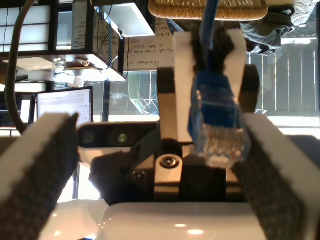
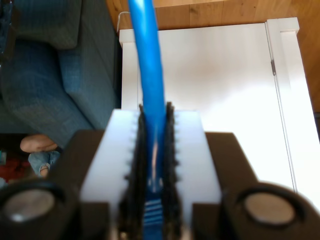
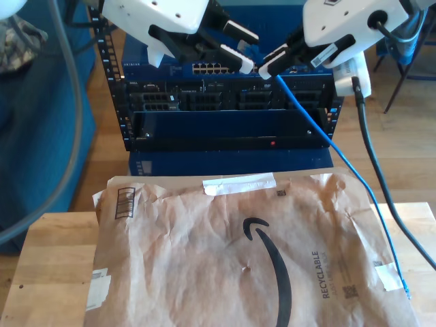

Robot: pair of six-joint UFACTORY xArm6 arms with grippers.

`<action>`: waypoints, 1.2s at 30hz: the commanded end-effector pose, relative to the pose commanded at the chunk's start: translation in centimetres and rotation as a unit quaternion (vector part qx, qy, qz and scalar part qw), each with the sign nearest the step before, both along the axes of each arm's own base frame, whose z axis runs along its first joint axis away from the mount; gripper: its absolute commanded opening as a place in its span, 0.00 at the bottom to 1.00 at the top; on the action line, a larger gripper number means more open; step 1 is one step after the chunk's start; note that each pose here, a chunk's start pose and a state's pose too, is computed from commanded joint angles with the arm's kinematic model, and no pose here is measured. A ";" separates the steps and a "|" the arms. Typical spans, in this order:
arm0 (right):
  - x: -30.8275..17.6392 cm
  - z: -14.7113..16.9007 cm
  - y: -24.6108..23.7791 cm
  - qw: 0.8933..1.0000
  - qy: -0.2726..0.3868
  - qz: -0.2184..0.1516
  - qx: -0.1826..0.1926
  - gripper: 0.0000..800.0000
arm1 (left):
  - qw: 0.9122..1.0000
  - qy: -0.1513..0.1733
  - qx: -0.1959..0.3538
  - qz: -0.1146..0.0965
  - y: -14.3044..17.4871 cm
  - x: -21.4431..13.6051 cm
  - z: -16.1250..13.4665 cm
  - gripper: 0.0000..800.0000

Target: Grab the cable and plug it in

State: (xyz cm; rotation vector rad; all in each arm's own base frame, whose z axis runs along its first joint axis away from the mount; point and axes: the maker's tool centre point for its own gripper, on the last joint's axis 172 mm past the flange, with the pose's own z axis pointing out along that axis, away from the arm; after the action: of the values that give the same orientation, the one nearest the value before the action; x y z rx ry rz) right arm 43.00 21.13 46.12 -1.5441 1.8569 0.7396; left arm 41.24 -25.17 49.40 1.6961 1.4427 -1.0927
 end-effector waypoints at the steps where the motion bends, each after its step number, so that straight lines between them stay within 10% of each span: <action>1: 0.0 0.0 0.0 1.000 0.000 0.000 0.000 0.01 | 1.000 0.001 0.001 0.000 0.0 0.0 -0.1 0.50; 19: 0.0 -0.1 0.0 1.000 0.000 0.001 -0.001 0.01 | 1.000 0.000 0.003 0.003 0.1 0.3 -0.4 0.45; 36: 0.0 -0.1 0.0 1.000 0.001 0.000 -0.001 0.01 | 1.000 0.004 0.005 0.021 0.5 1.2 -1.3 0.18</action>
State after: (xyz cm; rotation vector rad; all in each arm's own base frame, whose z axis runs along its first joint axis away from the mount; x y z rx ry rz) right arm 42.99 21.10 46.02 -1.5450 1.8590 0.7396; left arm 42.39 -24.67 48.14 1.6634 1.4844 -1.0714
